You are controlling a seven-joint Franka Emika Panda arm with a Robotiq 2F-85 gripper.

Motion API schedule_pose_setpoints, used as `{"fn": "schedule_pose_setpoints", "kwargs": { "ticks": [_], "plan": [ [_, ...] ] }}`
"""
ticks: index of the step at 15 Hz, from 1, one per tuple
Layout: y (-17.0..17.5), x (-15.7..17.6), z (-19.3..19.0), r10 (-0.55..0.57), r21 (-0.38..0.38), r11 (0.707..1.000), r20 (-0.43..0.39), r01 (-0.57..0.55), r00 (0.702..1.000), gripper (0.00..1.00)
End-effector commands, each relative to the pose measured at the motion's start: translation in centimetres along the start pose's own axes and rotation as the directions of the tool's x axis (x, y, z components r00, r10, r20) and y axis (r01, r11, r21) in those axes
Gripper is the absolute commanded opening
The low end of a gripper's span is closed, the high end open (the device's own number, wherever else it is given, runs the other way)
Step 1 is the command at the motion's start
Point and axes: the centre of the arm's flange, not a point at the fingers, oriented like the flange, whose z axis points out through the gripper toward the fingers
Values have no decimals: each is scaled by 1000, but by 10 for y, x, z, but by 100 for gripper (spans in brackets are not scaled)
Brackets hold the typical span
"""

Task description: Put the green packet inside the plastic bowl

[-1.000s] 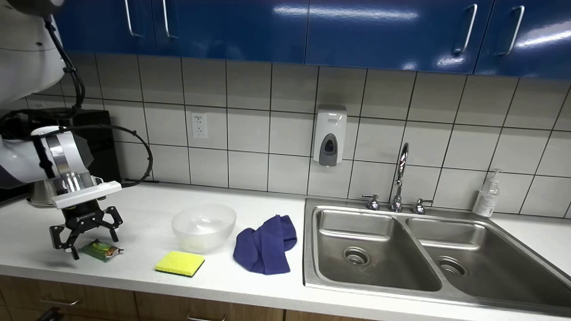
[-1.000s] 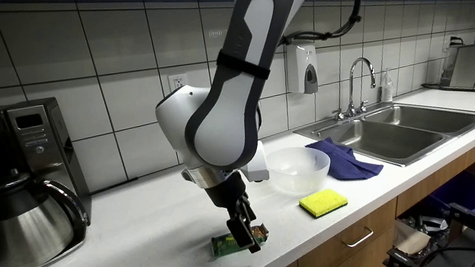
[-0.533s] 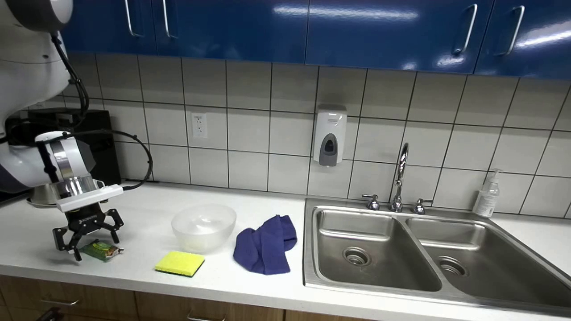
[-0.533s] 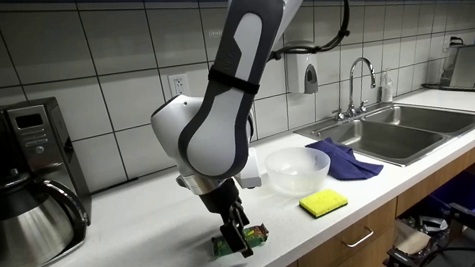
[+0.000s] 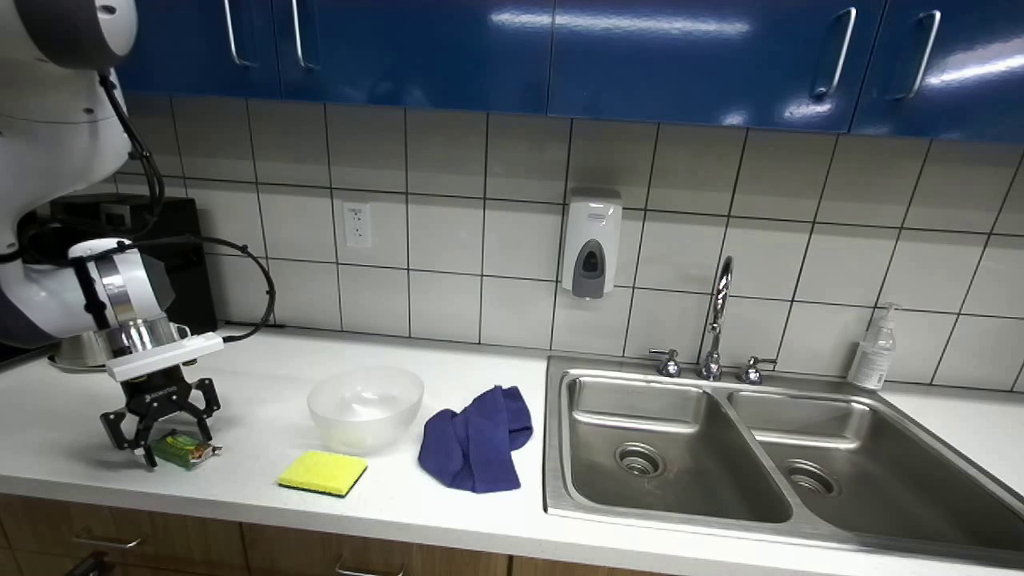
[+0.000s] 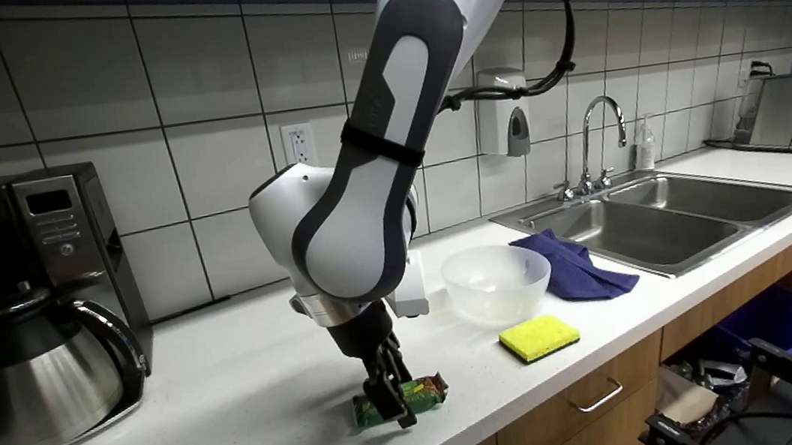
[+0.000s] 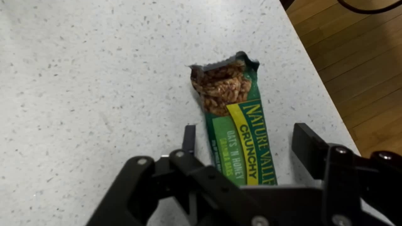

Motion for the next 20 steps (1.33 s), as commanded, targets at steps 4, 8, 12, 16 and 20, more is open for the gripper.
{"fn": "schedule_pose_setpoints", "kwargs": {
  "ticks": [4, 8, 12, 16, 20],
  "plan": [
    [9, 3, -4, -16, -19, 1000, -1, 16, 1000, 27],
    [10, -7, -16, 12, -27, 1000, -12, -12, 1000, 16],
    [12, -22, -38, 64, -36, 997, -44, -65, 997, 16],
    [12, -39, -70, 139, -41, 989, -90, -143, 986, 16],
    [16, -66, -95, 258, -31, 964, -105, -263, 960, 16]
  ]
}}
